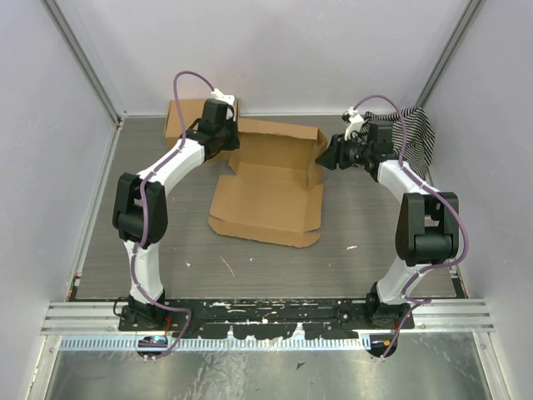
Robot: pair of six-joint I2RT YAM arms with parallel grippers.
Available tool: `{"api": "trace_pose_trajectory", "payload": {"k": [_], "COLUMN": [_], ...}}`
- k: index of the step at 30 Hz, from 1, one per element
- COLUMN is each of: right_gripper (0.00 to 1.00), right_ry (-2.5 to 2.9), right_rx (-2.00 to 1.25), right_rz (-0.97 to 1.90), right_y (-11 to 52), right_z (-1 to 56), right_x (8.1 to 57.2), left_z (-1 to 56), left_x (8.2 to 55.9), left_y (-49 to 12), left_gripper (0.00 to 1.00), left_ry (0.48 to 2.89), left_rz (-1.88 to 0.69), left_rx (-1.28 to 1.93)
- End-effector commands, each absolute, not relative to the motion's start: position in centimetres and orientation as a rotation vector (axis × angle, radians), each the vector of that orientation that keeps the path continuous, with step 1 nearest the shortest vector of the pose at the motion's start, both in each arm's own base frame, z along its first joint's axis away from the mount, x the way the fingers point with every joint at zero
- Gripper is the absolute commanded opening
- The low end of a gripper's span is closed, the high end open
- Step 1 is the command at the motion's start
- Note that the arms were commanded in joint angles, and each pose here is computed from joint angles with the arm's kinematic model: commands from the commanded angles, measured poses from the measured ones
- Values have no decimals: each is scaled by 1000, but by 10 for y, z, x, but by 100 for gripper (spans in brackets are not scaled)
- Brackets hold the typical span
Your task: Fold the paper box
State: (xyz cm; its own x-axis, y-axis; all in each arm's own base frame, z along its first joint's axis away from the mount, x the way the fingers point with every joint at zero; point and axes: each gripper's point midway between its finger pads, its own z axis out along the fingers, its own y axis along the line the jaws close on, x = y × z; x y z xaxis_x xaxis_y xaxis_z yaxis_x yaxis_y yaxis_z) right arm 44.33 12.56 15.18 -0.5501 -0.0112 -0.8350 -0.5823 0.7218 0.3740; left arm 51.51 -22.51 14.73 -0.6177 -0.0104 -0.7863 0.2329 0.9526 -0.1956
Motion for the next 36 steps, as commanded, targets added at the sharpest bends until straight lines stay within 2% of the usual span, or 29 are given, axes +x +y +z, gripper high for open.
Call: {"api": "trace_pose_trajectory", "payload": {"k": [1,13,25,31,36], "right_gripper": [51,47,49,48,48], "right_ry": [1928,1934,1902,1894,1887], "right_rx": [-485,-458,-403,-439,-397], "right_rz": [690,498,450,430,392], "right_y": [134,153,152,146,114], "right_z": [175,159,152,170,176], "right_x": [464,485,505,495,484], "left_z": [144,158,162,162,163], "left_x": [504,502,505,508,509], "left_y": [-220,-222,-223,-221,-222], "left_gripper": [0,0,0,0,0], "left_ry": [2241,2232,2240,2249,2247], "left_rz": [-338,-351,-344,-319,-321], "left_rx": [182,202,227,229,224]}}
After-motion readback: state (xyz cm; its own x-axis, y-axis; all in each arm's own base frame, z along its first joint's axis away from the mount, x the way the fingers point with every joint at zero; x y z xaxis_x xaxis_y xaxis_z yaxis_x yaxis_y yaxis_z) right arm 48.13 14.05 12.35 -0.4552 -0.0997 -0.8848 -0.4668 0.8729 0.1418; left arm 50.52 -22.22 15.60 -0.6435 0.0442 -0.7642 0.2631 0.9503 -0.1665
